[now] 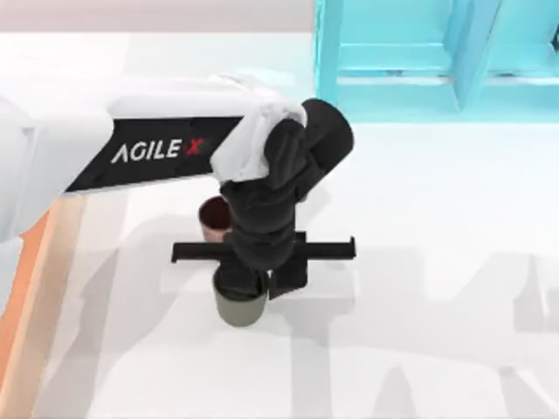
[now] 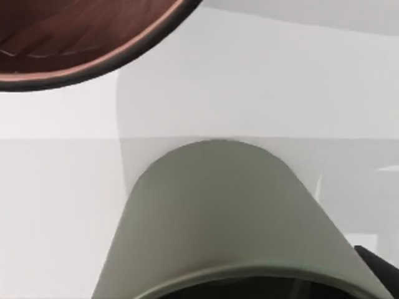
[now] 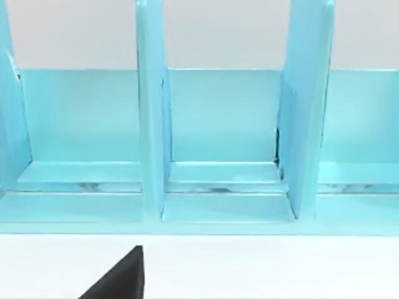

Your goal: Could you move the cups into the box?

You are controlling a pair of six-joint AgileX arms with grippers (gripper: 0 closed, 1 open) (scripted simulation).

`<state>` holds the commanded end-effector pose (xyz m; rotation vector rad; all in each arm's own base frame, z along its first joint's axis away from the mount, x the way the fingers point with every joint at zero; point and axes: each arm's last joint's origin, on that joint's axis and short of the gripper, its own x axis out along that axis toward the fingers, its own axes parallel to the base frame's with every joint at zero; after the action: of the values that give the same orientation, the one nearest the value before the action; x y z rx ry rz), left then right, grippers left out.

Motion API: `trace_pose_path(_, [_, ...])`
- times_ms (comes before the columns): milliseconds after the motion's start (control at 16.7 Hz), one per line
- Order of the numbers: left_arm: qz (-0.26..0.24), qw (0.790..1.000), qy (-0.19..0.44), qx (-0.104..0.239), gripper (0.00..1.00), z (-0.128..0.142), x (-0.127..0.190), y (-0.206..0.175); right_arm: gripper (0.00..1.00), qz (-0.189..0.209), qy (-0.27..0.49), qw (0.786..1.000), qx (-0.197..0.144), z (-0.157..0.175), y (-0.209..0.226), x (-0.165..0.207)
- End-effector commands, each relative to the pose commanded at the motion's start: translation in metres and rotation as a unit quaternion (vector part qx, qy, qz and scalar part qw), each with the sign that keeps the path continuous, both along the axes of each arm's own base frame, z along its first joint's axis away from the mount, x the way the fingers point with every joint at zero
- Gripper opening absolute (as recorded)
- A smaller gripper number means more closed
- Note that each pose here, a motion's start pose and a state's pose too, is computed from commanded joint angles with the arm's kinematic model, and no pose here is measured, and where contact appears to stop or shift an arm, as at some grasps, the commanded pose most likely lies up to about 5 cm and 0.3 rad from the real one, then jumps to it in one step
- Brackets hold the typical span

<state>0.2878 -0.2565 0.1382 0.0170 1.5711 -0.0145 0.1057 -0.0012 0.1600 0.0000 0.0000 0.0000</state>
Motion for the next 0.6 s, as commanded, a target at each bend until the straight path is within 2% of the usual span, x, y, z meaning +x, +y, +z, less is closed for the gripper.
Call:
trace_pose_path(360, [0.002,1.000,-0.001,-0.001,0.00,0.006,0.002,0.006,1.00,0.000,0.000,1.000,0.000,0.000,0.000,0.000])
trace_pose_path(600, [0.005,1.000,0.001,0.001,0.00,0.053,0.009,0.052,1.00,0.000,0.000,1.000,0.000,0.000,0.000,0.000])
